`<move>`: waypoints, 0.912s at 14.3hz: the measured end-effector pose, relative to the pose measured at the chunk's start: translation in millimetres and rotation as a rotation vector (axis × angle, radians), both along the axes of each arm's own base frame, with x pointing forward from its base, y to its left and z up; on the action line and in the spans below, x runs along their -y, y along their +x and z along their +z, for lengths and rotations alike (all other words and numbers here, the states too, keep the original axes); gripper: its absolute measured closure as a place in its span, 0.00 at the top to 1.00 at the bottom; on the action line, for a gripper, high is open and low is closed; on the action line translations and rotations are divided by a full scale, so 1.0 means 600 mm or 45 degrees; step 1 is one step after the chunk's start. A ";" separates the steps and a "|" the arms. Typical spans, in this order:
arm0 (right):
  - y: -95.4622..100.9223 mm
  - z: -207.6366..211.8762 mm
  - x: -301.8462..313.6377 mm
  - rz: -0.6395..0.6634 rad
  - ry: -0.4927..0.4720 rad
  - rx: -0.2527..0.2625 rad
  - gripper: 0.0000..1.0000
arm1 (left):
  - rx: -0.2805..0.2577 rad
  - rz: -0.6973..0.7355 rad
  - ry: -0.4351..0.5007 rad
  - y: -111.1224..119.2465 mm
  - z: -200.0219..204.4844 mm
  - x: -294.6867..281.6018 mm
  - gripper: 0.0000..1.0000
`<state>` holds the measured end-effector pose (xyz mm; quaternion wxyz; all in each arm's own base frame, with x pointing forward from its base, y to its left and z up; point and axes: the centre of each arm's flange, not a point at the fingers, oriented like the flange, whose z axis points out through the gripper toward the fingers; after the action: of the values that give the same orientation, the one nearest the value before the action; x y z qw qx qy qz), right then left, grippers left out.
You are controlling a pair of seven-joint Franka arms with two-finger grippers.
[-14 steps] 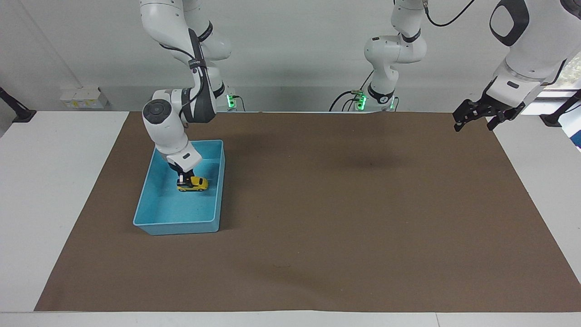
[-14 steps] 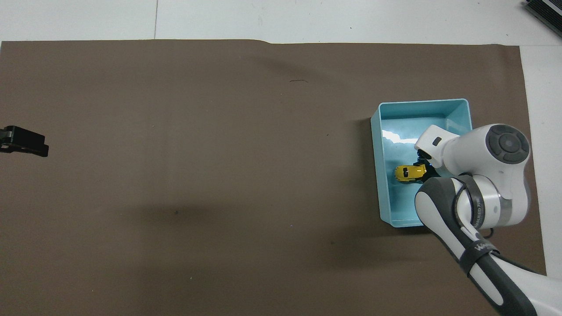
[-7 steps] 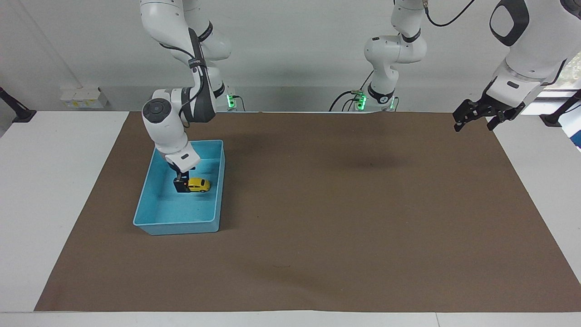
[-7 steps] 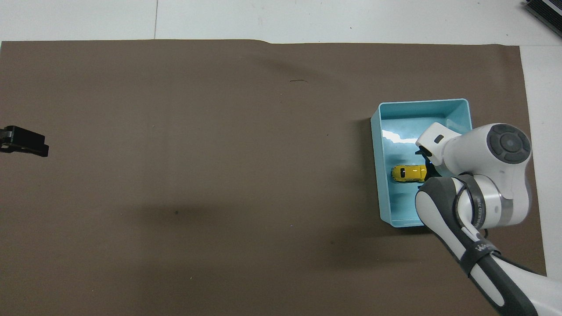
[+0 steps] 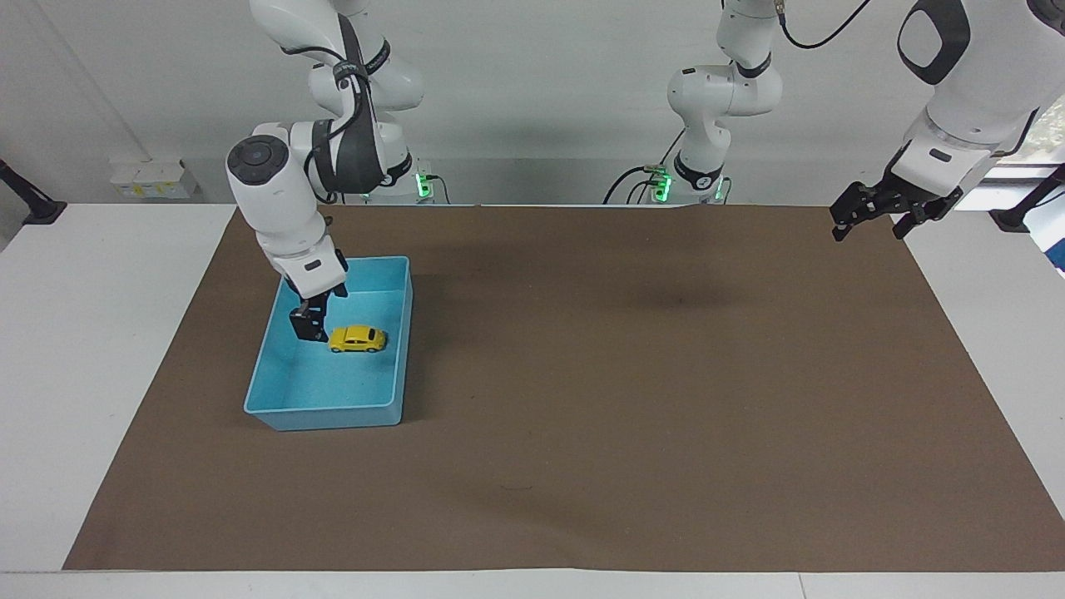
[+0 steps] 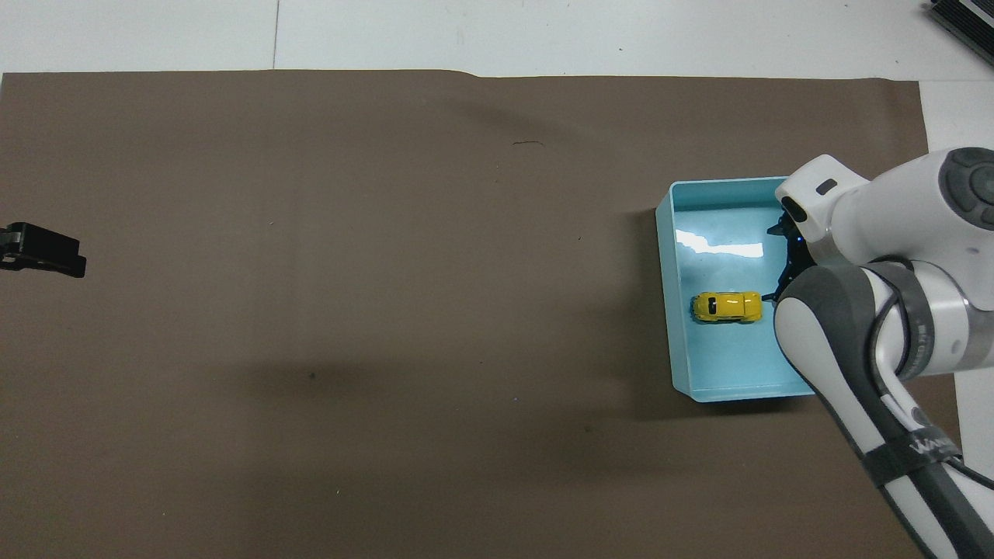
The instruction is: Wind up and store yellow beetle car
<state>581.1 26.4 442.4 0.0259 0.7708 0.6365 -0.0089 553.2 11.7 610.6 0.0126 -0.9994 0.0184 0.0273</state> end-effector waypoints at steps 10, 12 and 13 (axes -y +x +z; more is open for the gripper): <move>0.022 0.088 0.000 -0.269 0.018 0.081 1.00 | 0.000 0.000 0.000 0.000 0.000 0.000 1.00; 0.022 0.110 0.001 -0.337 0.026 0.116 1.00 | 0.000 0.000 0.000 0.000 0.000 0.000 1.00; 0.020 0.124 0.003 -0.375 0.031 0.135 1.00 | 0.000 0.000 0.000 0.000 0.000 0.000 1.00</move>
<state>593.2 24.5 516.8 0.0486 0.8554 0.5145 0.0358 553.2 11.7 610.6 0.0126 -0.9994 0.0184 0.0273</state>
